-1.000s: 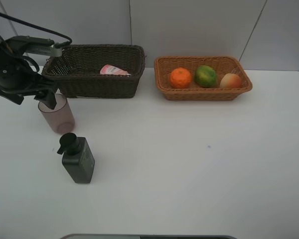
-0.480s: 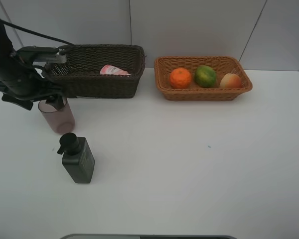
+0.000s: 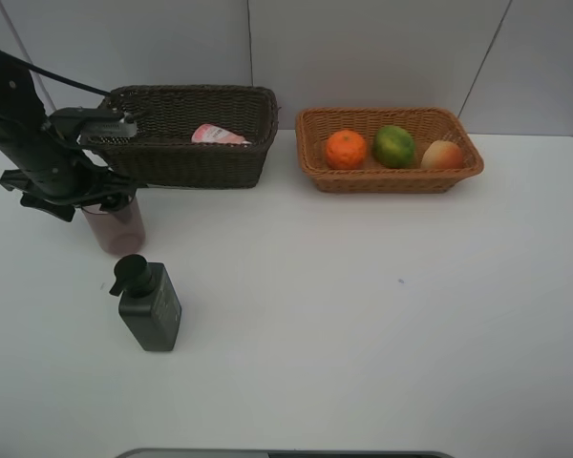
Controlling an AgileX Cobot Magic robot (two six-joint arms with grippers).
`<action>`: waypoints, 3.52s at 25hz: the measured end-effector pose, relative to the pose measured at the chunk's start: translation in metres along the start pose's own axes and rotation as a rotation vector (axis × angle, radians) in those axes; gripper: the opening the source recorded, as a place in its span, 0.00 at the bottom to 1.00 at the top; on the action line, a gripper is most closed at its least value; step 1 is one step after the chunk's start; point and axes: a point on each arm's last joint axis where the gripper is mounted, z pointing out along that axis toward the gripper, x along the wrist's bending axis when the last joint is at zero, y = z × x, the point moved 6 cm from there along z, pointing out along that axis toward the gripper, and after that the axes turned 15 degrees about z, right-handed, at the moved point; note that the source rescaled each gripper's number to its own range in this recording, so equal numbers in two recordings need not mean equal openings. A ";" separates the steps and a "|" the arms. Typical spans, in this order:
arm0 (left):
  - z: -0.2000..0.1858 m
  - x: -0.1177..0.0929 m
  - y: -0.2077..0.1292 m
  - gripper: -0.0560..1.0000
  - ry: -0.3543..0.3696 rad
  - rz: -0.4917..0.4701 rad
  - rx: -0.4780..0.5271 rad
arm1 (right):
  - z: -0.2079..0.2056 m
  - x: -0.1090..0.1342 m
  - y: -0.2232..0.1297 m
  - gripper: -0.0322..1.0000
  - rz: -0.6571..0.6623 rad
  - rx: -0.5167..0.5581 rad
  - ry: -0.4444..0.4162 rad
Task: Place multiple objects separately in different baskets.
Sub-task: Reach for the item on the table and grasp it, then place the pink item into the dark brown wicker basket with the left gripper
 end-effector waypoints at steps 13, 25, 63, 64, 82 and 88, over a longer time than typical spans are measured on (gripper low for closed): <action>0.000 0.000 0.002 0.05 0.002 -0.012 -0.016 | 0.000 0.000 0.000 0.80 0.000 0.000 0.000; 0.000 0.000 0.002 0.05 0.003 -0.012 -0.017 | 0.000 0.000 0.000 0.80 0.000 0.000 0.000; -0.082 0.046 0.124 0.05 0.178 -0.128 -0.356 | 0.000 0.000 0.000 0.80 0.000 0.000 0.000; -0.074 0.044 0.125 0.05 0.172 -0.124 -0.358 | 0.000 0.000 0.000 0.80 0.000 0.000 0.000; -0.002 0.032 0.135 0.05 0.129 -0.062 -0.408 | 0.000 0.000 0.000 0.80 0.000 0.000 0.000; -0.002 0.032 0.135 0.30 0.129 -0.060 -0.408 | 0.000 0.000 0.000 0.80 0.000 0.000 0.000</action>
